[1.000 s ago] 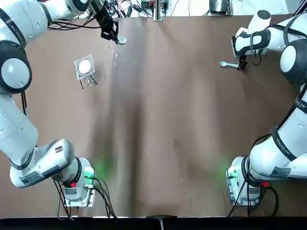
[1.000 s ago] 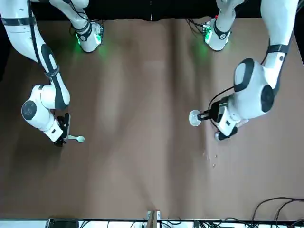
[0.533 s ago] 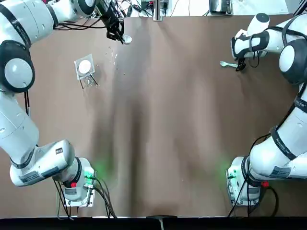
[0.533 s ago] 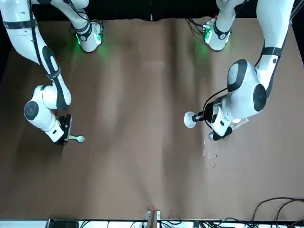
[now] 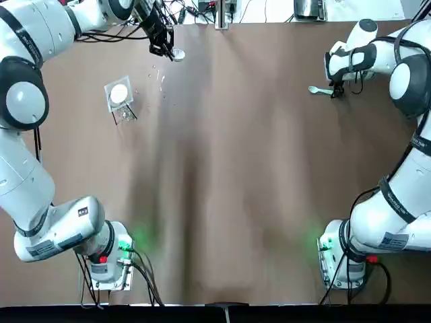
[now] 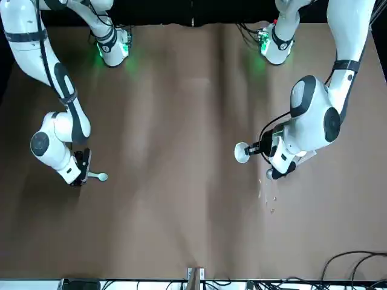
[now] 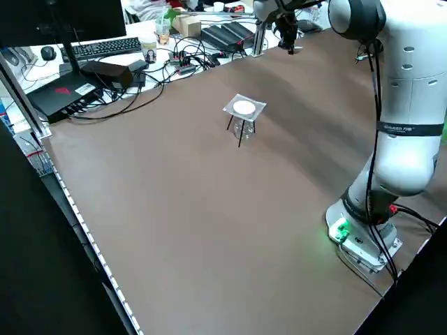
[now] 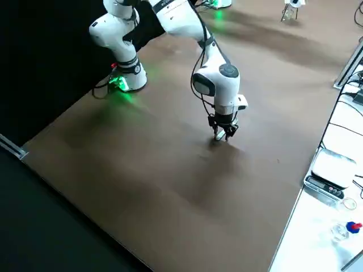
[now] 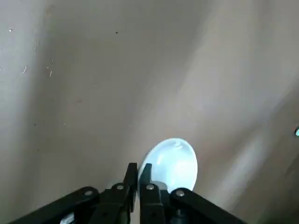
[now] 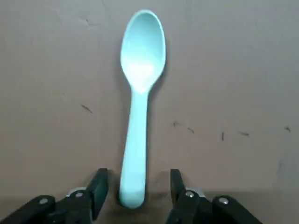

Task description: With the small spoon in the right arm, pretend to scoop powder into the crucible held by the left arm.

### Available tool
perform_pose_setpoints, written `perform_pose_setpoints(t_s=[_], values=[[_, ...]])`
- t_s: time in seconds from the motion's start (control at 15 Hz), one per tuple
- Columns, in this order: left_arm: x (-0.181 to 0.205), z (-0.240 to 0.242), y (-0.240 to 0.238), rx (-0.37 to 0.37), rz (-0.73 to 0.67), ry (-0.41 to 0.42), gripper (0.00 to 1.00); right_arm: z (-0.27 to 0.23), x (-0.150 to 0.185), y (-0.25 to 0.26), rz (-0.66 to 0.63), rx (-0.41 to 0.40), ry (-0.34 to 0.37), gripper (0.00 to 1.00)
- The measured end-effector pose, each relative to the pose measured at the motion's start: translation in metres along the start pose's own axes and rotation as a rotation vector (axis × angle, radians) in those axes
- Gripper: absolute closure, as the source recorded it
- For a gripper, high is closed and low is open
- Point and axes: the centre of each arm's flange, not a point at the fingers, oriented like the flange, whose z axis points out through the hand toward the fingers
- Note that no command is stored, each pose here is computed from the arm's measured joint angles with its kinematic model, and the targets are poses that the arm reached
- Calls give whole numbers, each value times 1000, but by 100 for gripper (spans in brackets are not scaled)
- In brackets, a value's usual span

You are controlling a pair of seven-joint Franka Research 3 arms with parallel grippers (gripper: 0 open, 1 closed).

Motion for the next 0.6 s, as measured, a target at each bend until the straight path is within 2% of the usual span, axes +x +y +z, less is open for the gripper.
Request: perform_pose_setpoints(t_s=[0.33,0.6], values=[[2,-2,-3,-2,-5,3,94,5,-8,5,12,0,-1,48],[3,-2,-3,-2,-7,4,94,5,-7,5,11,2,-1,50]])
